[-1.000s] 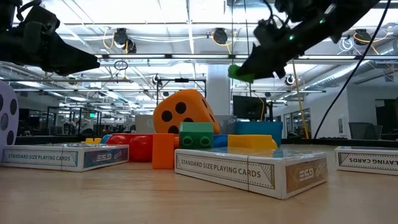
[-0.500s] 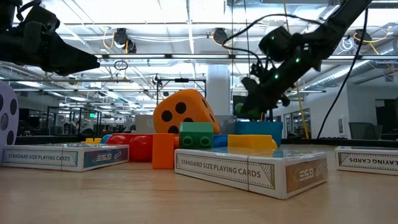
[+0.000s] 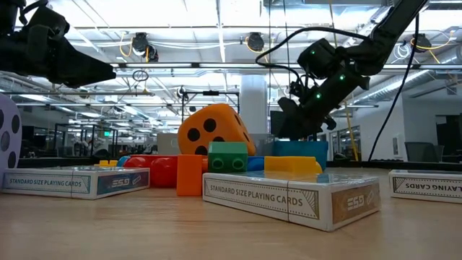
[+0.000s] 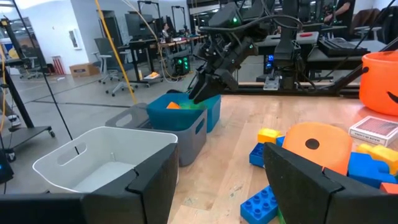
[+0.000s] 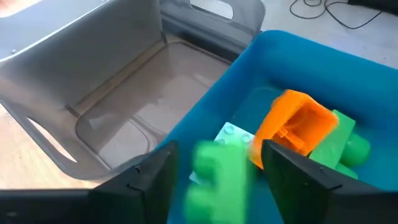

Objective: Pick & Place Toys
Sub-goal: Put the green game piece into the blue bin, then put the yellow game piece into the blue bin

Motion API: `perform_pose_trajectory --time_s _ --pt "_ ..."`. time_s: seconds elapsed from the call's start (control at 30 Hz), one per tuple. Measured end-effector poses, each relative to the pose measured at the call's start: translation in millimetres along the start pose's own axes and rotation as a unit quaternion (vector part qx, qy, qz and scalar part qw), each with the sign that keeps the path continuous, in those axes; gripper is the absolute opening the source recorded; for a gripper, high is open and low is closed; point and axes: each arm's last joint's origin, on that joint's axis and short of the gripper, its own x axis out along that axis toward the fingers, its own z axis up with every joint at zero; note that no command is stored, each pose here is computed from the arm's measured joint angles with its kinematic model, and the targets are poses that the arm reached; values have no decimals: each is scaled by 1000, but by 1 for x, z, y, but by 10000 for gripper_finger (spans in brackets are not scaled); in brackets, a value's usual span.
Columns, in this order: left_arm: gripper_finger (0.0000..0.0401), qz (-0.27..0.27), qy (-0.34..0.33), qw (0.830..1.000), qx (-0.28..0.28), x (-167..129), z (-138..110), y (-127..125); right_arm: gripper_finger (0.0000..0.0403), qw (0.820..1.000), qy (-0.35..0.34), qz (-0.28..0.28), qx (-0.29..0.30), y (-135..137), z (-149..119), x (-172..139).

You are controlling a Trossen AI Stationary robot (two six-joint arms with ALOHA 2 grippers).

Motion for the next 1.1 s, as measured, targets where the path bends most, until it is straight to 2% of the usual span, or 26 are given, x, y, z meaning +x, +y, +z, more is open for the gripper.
perform_pose_trajectory --time_s 0.23,0.3,0.5,0.63,0.73,0.83,1.1 --pt "241 0 0 1000 0 0 0 0 268 1000 1 5 -1 1 0 -1" --pt "241 0 0 1000 0 0 0 0 275 1000 1 28 -2 2 2 -3" --pt "241 0 0 1000 0 0 0 0 275 988 -34 152 -2 22 13 -17" --pt "241 0 0 1000 0 0 0 0 270 962 -76 259 -39 52 16 -31" --pt "241 0 0 1000 0 0 0 0 268 942 -102 303 -96 77 10 -44" --pt "241 0 0 1000 0 0 0 0 267 939 -93 290 -162 93 -5 -52" --pt "241 0 0 1000 0 0 0 0 267 950 -4 211 -229 104 -39 -62"
